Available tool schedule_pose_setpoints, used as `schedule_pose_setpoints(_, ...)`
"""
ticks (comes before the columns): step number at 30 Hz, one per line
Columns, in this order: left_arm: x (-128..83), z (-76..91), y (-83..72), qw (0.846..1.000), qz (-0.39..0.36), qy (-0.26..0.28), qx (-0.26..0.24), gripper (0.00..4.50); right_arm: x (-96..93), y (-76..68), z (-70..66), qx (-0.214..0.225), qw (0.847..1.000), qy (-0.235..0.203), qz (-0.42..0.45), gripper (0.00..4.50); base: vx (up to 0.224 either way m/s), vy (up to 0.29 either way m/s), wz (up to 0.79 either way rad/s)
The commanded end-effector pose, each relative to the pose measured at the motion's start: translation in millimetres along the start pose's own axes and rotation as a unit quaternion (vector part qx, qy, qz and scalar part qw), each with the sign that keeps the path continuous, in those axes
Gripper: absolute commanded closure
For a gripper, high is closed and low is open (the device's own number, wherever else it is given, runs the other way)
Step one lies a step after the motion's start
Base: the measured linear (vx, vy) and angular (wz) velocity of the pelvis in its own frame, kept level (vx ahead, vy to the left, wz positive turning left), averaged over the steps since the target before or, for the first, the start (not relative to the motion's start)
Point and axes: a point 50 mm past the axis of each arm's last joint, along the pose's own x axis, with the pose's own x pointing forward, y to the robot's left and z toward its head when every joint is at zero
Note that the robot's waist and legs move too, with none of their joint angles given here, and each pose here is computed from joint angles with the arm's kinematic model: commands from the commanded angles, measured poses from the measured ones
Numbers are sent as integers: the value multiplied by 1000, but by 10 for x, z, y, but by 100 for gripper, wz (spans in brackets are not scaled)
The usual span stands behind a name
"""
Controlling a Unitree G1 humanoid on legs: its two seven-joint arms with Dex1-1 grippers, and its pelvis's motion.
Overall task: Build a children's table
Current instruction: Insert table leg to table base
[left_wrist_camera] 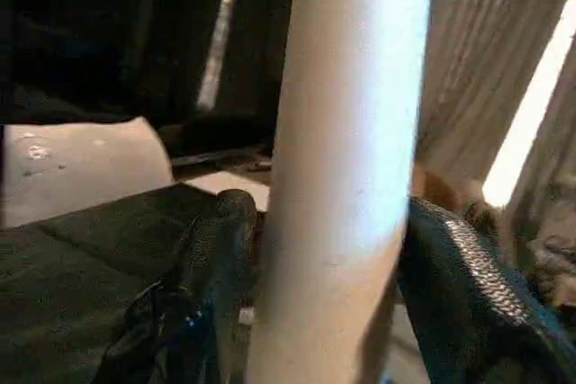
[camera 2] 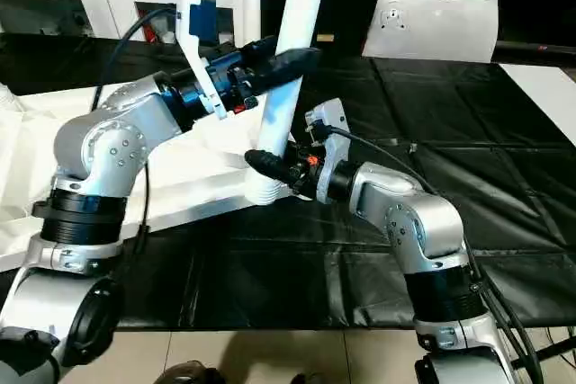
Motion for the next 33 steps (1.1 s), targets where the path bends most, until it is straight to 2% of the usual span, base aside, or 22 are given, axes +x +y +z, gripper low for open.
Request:
schedule_pose_setpoints(1, 3, -53, 18, 1000, 18, 9, 1, 228, -14, -11, 54, -13, 1000, -11, -4, 257, 0, 0, 0)
schedule_pose_setpoints(2, 2, -56, 22, 1000, 22, 9, -3, 228, -13, -11, 55, -14, 1000, -11, -4, 257, 0, 0, 0)
schedule_pose_setpoints(3, 0, -58, 27, 1000, 25, 9, -6, 254, -13, -11, 56, -14, 1000, -11, -4, 257, 0, 0, 0)
schedule_pose_setpoints(7, -1, -72, 40, 999, 32, 10, -9, 270, -15, -13, 55, -17, 1000, -10, -4, 257, 0, 0, 0)
schedule_pose_setpoints(16, 15, -46, -3, 1000, 20, 0, -8, 273, -12, -23, 63, -31, 999, -6, -12, 259, 0, 0, 0)
schedule_pose_setpoints(19, 22, -29, -28, 1000, 12, -2, -1, 273, -11, -34, 70, -19, 1000, -11, -12, 259, 0, 0, 0)
schedule_pose_setpoints(20, 24, -24, -35, 1000, 9, -2, 1, 273, -10, -36, 74, -16, 1000, -12, -12, 203, 0, 0, 0)
schedule_pose_setpoints(21, 26, -20, -43, 1000, 7, -3, 3, 273, -9, -38, 77, -12, 1000, -13, -11, 189, 0, 0, 0)
schedule_pose_setpoints(25, 33, -11, -88, 1000, -12, -3, 6, 273, -2, -43, 79, -13, 1000, -7, -9, 169, 0, 0, 0)
schedule_pose_setpoints(27, 35, -10, -117, 1000, -27, 0, 15, 273, 9, -50, 76, -15, 1000, -3, -10, 142, 0, 0, 0)
schedule_pose_setpoints(33, 42, -6, -148, 999, -47, 9, 27, 273, 21, -60, 69, -16, 1000, 4, -6, 127, 0, 0, 0)
